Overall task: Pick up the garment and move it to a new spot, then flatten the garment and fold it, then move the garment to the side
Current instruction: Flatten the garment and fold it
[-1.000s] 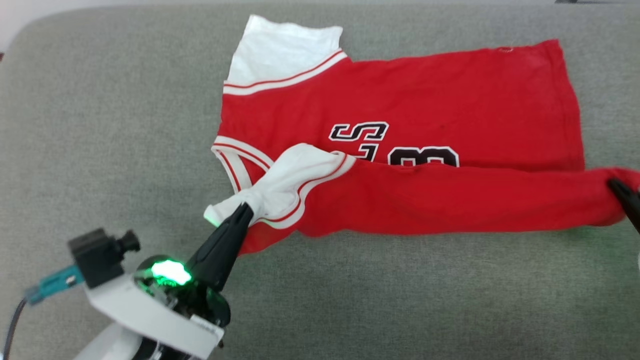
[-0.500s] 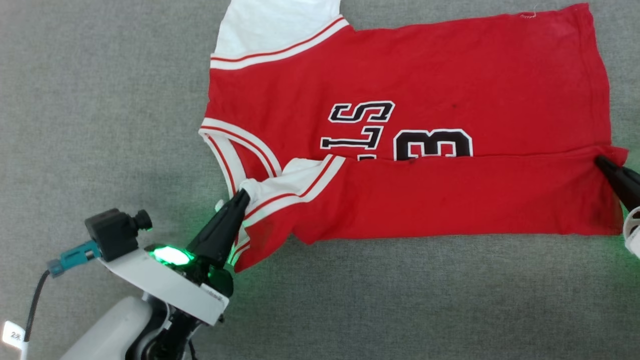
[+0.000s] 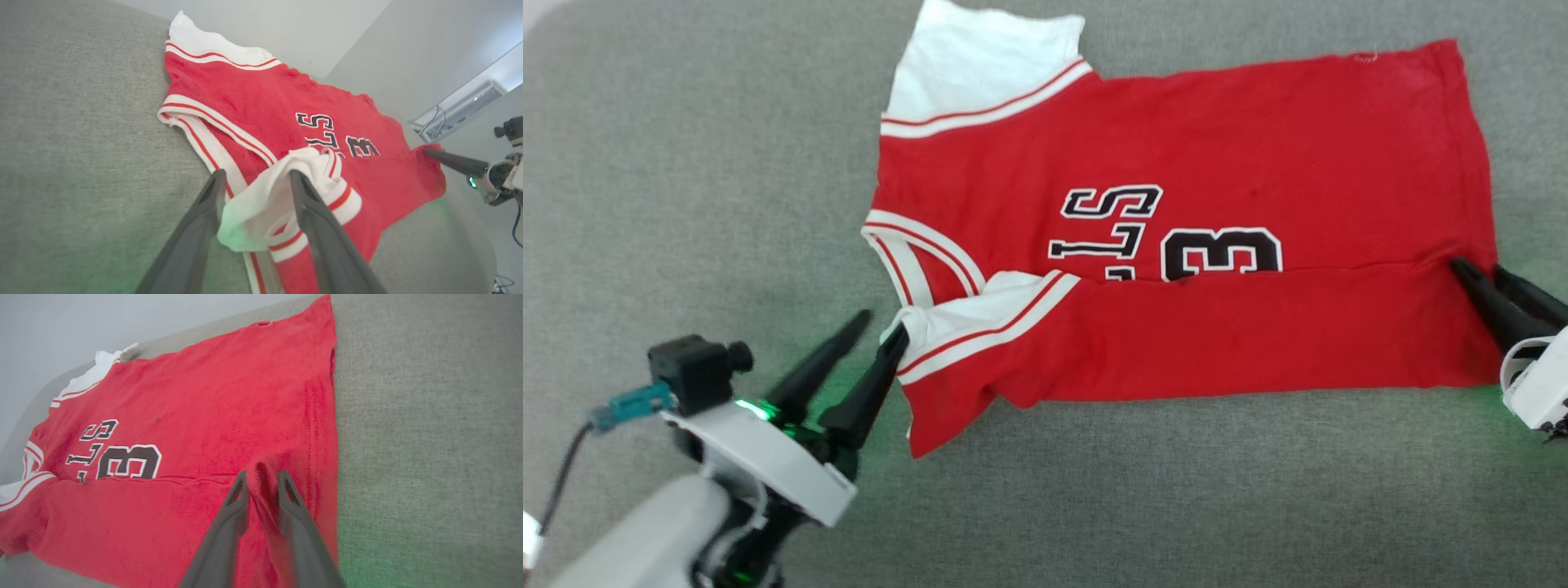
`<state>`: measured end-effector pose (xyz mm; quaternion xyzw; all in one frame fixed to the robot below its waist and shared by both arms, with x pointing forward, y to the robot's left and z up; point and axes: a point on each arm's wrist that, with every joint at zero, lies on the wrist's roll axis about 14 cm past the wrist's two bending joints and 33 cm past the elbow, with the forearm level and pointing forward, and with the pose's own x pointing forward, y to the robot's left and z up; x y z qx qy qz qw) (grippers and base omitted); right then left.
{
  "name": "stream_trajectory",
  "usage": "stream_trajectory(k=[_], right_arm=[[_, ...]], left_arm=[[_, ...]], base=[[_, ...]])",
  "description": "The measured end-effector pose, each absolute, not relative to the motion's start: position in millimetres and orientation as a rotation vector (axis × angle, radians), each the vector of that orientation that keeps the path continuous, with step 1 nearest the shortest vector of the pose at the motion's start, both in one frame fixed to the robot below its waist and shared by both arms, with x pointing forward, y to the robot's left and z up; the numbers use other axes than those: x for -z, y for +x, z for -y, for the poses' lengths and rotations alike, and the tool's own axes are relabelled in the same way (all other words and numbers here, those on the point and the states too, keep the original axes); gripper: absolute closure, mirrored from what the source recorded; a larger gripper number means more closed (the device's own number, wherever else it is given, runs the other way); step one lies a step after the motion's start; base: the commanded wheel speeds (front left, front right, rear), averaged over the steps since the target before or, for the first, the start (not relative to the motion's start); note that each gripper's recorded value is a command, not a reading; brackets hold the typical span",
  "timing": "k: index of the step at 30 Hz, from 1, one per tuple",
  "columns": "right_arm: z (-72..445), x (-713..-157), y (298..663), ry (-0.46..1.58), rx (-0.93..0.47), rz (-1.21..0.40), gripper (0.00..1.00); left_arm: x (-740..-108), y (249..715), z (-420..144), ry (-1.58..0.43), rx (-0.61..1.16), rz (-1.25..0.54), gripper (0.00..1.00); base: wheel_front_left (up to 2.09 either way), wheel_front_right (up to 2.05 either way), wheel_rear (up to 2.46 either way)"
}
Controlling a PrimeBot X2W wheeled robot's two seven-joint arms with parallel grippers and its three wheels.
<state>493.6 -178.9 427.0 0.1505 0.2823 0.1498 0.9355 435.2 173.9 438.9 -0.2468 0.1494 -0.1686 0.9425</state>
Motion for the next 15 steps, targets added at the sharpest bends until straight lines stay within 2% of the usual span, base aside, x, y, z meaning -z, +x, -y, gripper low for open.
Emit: stream_trajectory(k=[9, 15], right_arm=[[173, -477, 492, 0.316, -0.330, -0.435, 0.00], [170, -505, 488, 0.316, -0.343, -0.367, 0.00]], left_arm=[[-474, 439, -215, -0.192, 0.371, -0.406, 0.00], [-498, 426, -204, -0.084, 0.420, -0.558, 0.00]], base=[[0.00, 0.00, 0.00], [0.00, 0.00, 0.00]])
